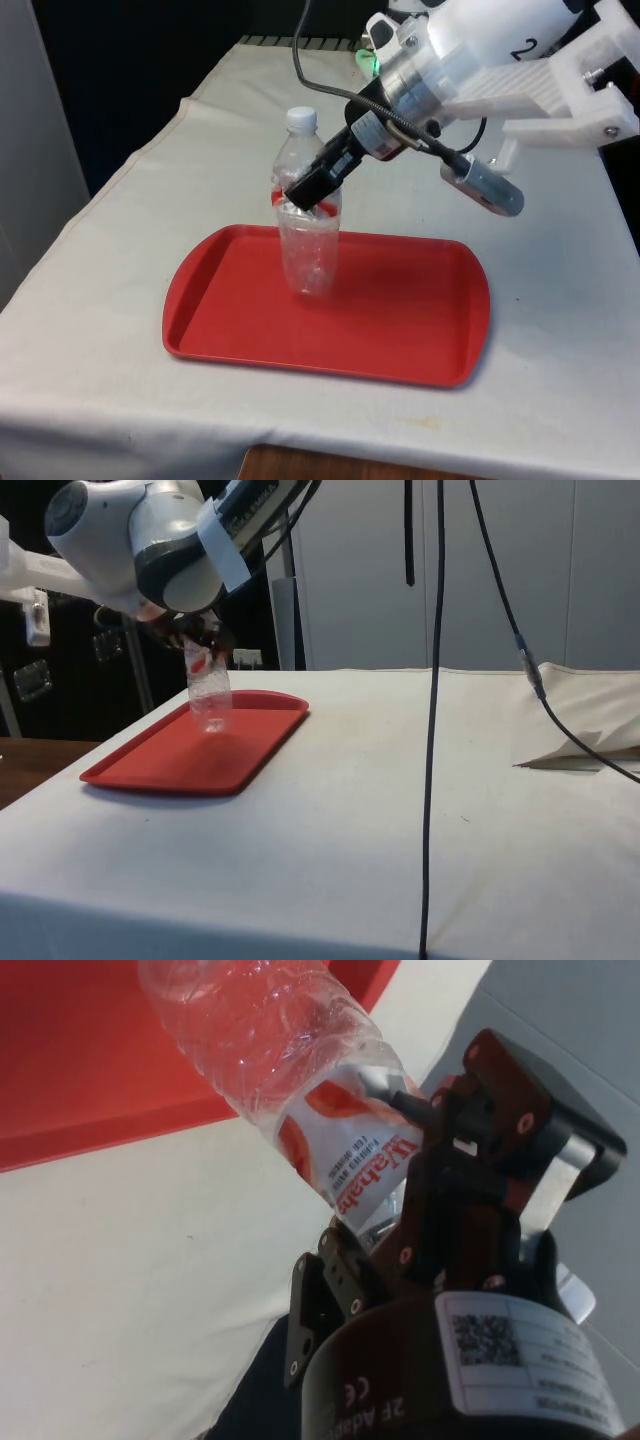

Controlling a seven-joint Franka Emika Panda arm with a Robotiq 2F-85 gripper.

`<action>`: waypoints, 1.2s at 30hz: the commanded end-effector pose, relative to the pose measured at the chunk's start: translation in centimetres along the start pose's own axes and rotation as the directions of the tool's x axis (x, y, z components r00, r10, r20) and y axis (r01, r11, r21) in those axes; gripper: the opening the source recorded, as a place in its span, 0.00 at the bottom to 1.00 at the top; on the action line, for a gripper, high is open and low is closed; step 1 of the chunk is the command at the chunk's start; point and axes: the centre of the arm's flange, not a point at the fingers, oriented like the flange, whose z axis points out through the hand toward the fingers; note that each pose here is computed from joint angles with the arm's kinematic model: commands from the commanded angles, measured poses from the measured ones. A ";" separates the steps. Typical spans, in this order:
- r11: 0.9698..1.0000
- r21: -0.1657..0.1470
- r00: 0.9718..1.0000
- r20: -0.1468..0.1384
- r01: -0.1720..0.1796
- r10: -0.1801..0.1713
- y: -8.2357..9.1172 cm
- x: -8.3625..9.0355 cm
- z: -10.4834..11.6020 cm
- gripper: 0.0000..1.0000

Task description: Place the bottle upright on the tray.

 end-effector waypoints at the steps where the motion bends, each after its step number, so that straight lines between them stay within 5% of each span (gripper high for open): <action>1: 1.000 -0.001 1.000 0.022 -0.003 0.003 -0.1 -0.1 0.1 0.00; 16: 1.000 -0.013 0.999 0.037 -0.003 0.003 -0.2 0.5 0.5 0.00; 17: 1.000 -0.013 1.000 0.017 -0.003 0.003 -0.2 0.4 0.4 0.00; 19: 1.000 -0.018 0.999 0.053 -0.003 0.004 -0.3 0.5 0.6 0.00; 25: 1.000 -0.030 0.997 0.082 -0.001 0.004 -0.3 0.5 1.0 0.00; 36: 0.999 -0.039 0.997 0.072 0.004 -0.001 -0.2 0.5 1.1 0.00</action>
